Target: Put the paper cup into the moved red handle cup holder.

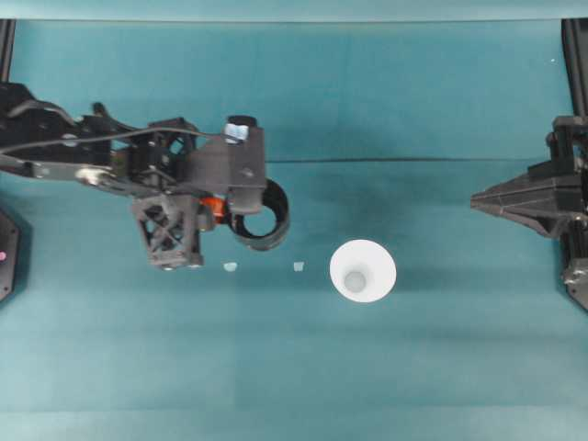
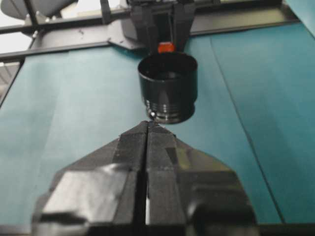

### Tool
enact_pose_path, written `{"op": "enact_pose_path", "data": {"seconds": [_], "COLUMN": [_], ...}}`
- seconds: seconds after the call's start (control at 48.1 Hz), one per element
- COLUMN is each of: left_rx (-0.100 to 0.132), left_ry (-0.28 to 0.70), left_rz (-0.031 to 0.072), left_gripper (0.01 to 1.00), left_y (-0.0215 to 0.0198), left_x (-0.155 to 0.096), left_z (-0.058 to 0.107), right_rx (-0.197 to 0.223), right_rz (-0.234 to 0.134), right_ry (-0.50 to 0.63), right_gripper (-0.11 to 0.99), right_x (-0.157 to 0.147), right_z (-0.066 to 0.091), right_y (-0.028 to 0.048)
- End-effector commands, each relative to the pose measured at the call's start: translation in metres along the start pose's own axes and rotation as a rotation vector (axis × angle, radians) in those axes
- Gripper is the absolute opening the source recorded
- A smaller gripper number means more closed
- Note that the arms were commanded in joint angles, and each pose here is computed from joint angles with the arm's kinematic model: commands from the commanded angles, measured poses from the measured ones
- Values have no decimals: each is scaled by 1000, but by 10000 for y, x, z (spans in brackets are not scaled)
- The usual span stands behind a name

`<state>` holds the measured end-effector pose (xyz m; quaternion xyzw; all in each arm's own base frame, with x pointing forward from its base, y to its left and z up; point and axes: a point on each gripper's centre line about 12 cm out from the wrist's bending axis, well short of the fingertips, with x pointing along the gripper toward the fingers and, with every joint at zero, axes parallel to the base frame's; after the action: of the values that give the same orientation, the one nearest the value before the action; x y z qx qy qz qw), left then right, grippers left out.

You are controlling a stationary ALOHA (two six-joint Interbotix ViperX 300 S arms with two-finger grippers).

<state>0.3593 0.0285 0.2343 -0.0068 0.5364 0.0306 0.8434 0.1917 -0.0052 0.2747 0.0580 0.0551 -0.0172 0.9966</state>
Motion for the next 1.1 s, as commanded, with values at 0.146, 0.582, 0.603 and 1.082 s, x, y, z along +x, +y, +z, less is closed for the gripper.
{"op": "enact_pose_path", "data": {"seconds": [0.146, 0.582, 0.603, 1.082], "left_rx": [33, 60, 60, 67], "left_ry": [-91, 4, 8, 39], "left_rz": [-6, -17, -17, -21], "left_gripper": [278, 278, 278, 278], "left_y": [-70, -152, -153, -190], "left_x": [157, 631, 645, 872], "left_z": [102, 48, 46, 77], "right_rx": [9, 11, 9, 11], "right_rz": [-8, -13, -13, -14], "right_ry": [10, 3, 3, 5], "right_gripper": [-110, -110, -110, -110], "right_x": [4, -15, -15, -15], "right_z": [11, 25, 25, 24], "right_y": [-13, -23, -23, -23]}}
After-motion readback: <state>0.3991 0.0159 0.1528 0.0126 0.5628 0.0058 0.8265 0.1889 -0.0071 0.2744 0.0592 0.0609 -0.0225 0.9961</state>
